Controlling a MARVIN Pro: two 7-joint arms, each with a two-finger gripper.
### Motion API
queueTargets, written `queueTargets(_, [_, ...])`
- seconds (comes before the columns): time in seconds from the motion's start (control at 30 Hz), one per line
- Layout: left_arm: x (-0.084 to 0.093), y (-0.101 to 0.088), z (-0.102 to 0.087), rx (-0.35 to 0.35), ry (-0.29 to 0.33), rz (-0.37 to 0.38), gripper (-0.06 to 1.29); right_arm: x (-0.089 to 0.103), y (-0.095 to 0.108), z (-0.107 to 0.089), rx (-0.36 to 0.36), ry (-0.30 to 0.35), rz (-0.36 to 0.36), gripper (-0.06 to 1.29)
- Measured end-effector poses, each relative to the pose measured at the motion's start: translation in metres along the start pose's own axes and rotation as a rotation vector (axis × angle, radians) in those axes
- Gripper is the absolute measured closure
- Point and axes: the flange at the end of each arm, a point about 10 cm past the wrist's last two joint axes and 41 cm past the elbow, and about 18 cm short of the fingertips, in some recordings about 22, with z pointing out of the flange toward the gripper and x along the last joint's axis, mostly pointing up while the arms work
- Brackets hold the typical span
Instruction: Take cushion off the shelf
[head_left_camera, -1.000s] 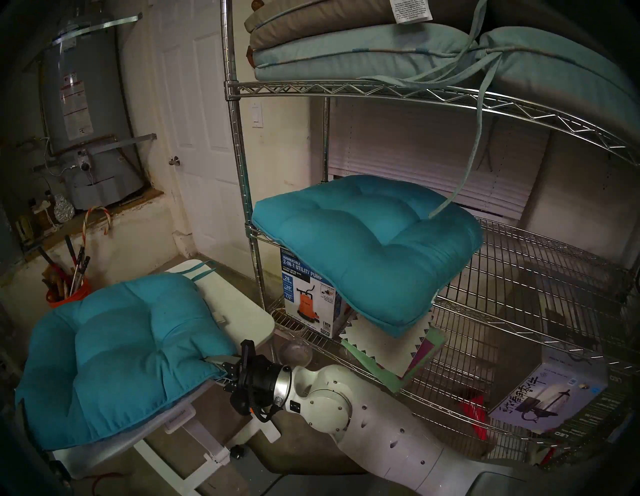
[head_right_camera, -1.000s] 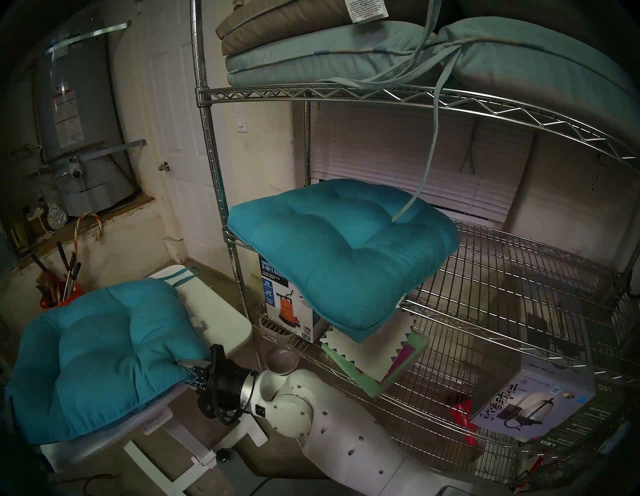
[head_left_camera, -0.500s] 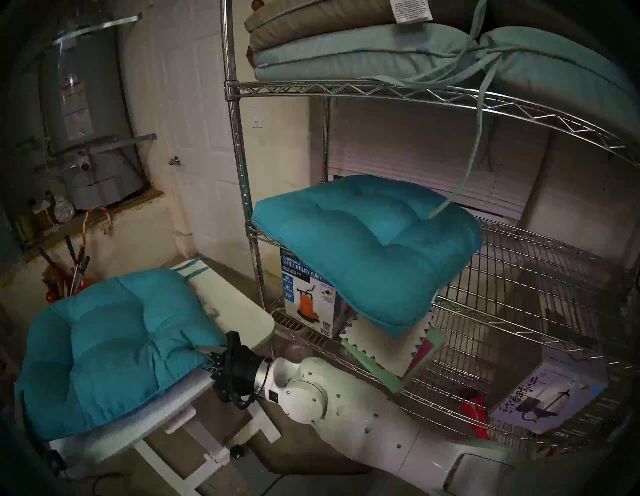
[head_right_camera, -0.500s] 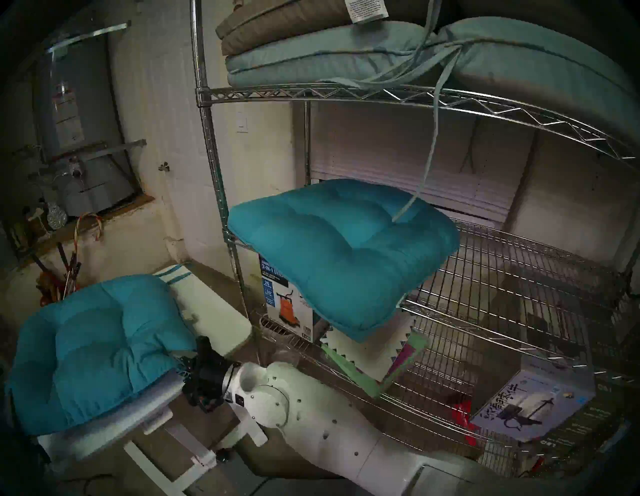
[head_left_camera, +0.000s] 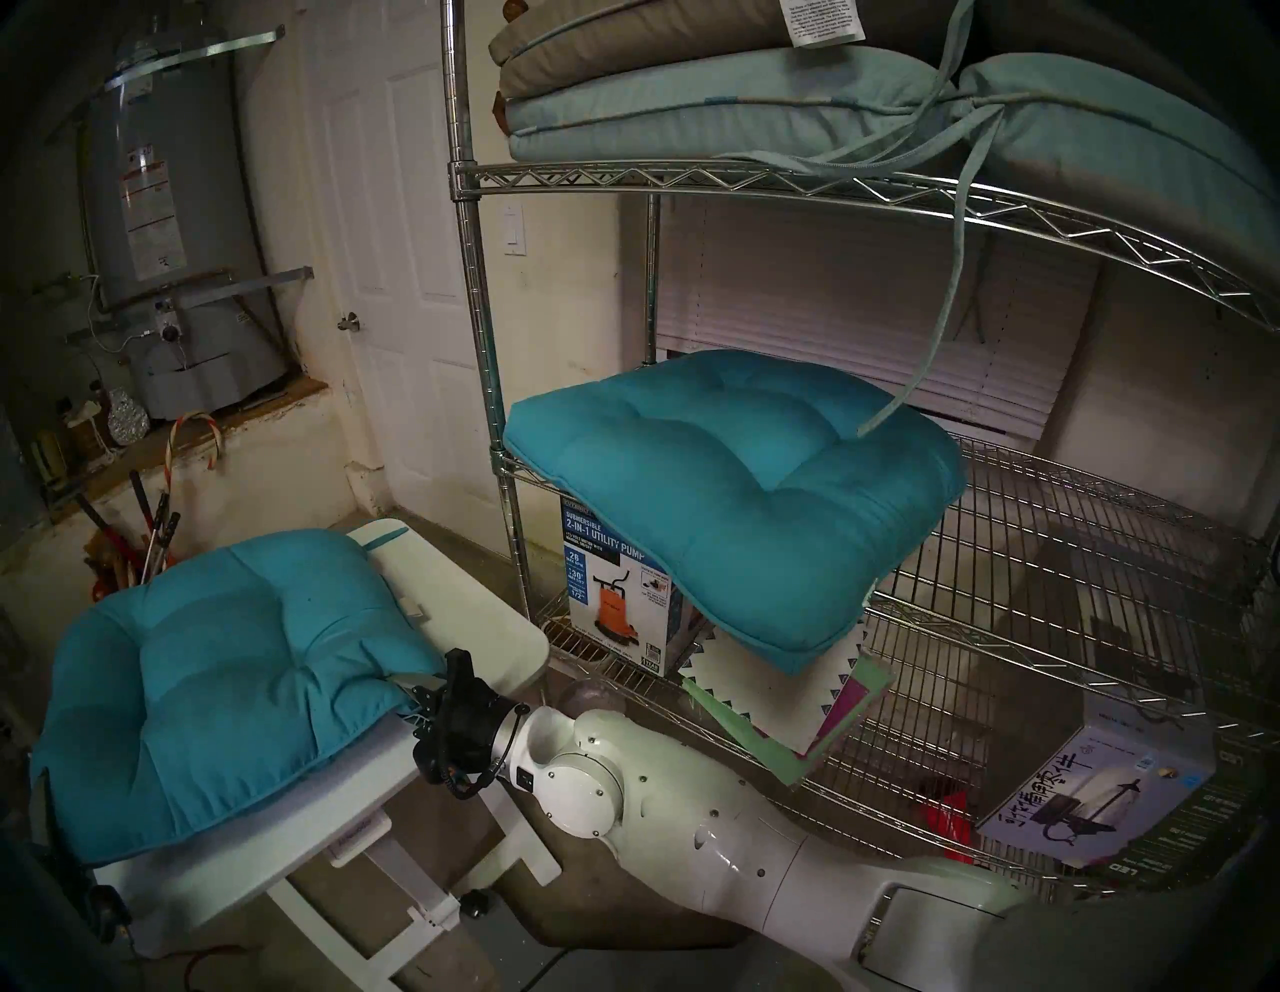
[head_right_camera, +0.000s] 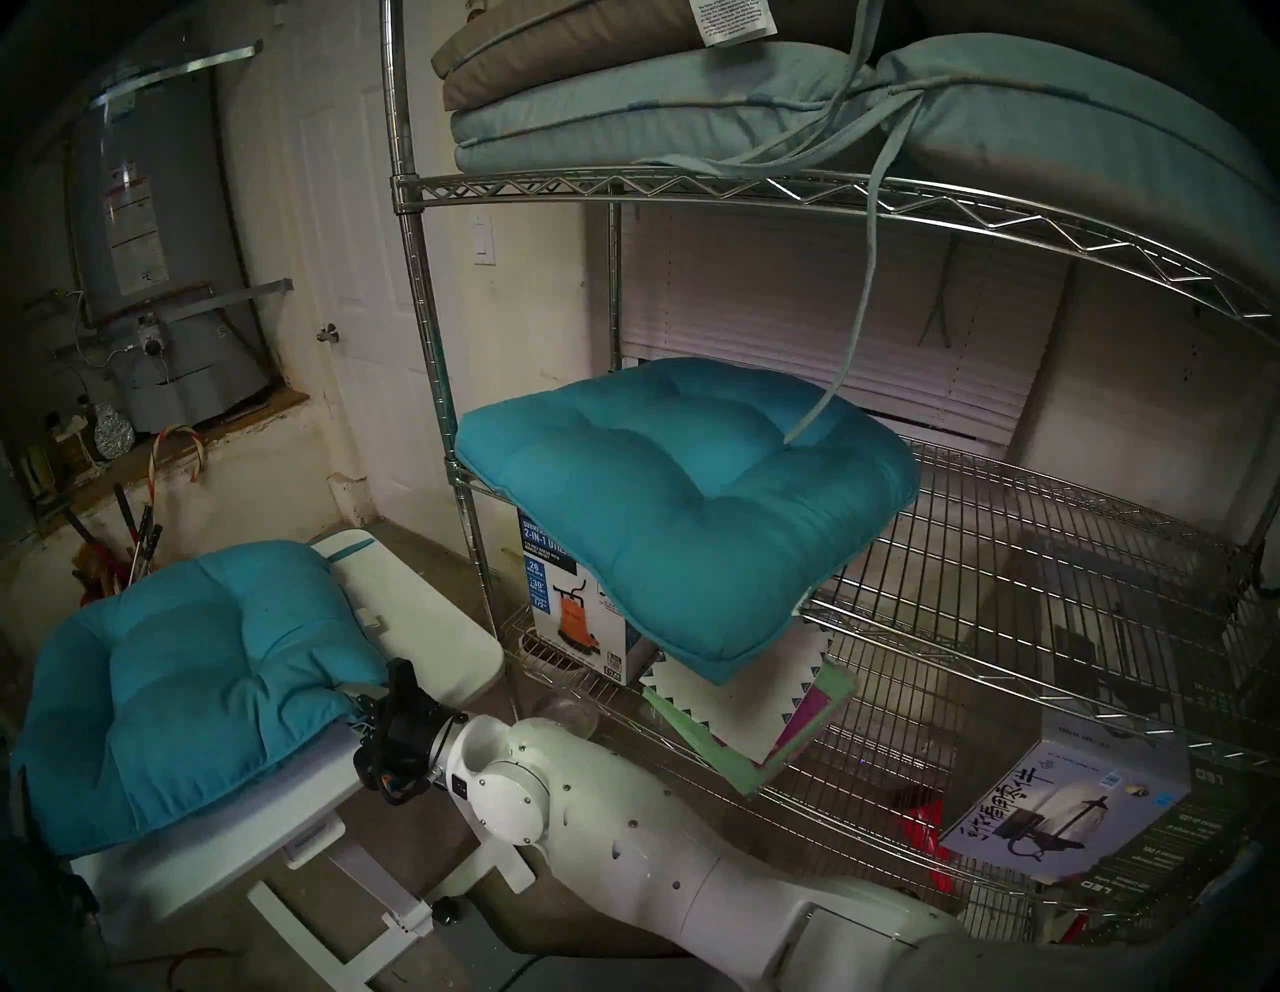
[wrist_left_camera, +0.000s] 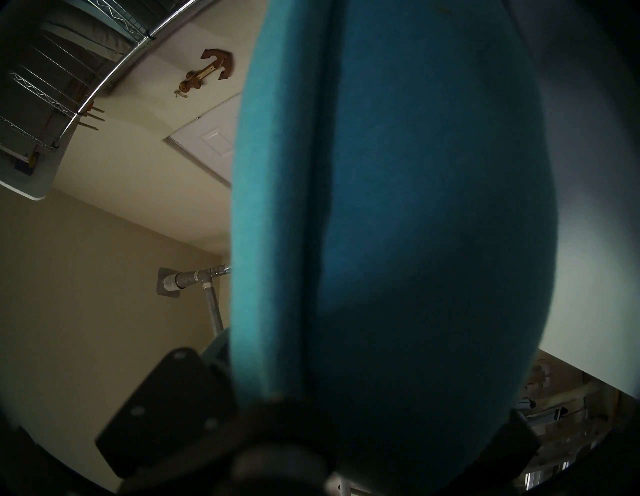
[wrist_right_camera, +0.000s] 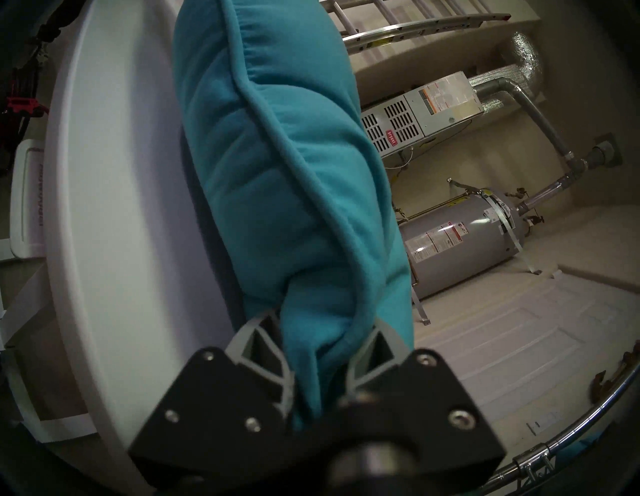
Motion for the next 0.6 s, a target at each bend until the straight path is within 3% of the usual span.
queueTargets(0.37, [0.0024,0.0013,0.0038,0.009,0.014,-0.017,0.83,-0.0025,0.0012,0.0108,-0.078,0.021,-0.017,1.03])
queueTargets(0.43, [0.0025,0.0013,0.0039,0.01,0.015,-0.019,0.83,-0.0022,0.0006,0.0109,-0.083,0.024,-0.02,0.66])
queueTargets(0.47, [0.0027,0.0011,0.0039,0.011,0.018,-0.02,0.83,-0.0022,-0.0005,0.0105,-0.093,0.029,-0.025,0.37])
queueTargets(0.53, [0.0025,0.0004,0.0033,0.015,0.022,-0.023,0.83,-0.0026,-0.0019,0.0095,-0.11,0.034,-0.032,0.19])
queueTargets(0.6, [0.0024,0.0002,0.0027,0.015,0.024,-0.023,0.83,-0.0026,-0.0026,0.009,-0.118,0.037,-0.035,0.11])
